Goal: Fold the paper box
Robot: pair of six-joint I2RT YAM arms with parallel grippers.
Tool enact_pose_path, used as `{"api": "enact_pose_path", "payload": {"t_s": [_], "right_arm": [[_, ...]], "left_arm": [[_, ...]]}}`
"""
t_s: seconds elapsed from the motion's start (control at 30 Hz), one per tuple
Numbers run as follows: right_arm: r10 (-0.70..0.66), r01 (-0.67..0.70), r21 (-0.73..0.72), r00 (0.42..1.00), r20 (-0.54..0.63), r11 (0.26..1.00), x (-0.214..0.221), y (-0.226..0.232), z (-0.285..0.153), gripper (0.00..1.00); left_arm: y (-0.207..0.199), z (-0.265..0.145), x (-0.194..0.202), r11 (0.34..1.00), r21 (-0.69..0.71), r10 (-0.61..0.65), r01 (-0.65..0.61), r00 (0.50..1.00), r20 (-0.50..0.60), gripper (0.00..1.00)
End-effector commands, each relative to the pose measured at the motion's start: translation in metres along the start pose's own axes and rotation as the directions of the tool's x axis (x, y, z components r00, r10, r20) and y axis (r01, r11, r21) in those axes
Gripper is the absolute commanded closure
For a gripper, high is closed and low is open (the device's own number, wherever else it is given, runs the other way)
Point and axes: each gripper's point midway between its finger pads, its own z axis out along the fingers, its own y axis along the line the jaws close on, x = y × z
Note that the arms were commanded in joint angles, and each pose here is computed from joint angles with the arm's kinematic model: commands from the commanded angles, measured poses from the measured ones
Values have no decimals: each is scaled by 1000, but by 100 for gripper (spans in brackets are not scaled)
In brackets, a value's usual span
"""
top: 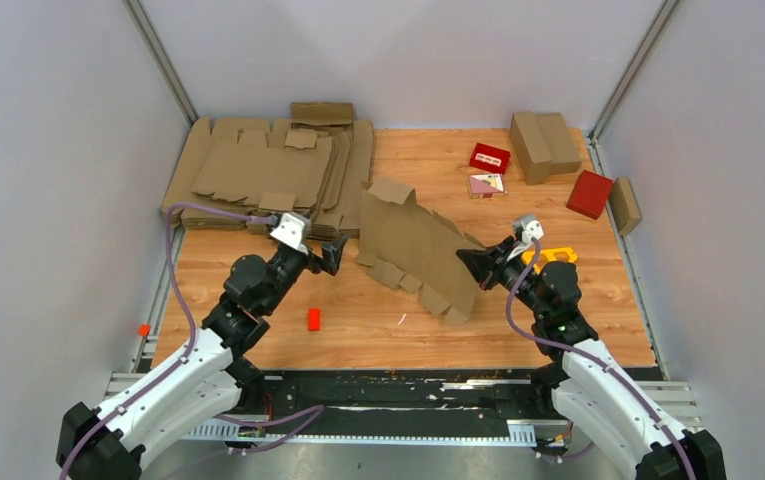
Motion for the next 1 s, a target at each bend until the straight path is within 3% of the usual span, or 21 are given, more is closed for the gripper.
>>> {"api": "enact_pose_path", "payload": {"t_s": [0.0, 0.1, 0.27, 0.43, 0.57, 0.97], "right_arm": [[-14, 13, 27, 1000, 19, 1000, -6, -5, 1, 100], [-11, 11, 20, 1000, 17, 1000, -6, -3, 2, 100], [-16, 16, 4, 1000, 18, 1000, -8, 0, 1, 100], [-17, 18, -19, 1000, 17, 1000, -9, 4, 1, 100], [-15, 15, -33, 1000, 13, 999, -9, 7, 2, 100], [4, -5, -60, 1000, -15, 998, -1, 8, 7, 100]], "left_arm": [[38, -7, 8, 923, -276, -269, 268, 963, 36, 0], [41, -8, 31, 886, -296, -369, 357, 929, 18, 0], [21, 10, 54, 876, -115, -478, 468, 873, -98, 0], [3, 29, 60, 883, 52, -456, 466, 880, -133, 0], [-1, 46, 76, 885, 94, -438, 455, 885, -155, 0], [4, 95, 112, 887, 100, -417, 451, 874, -249, 3]]}}
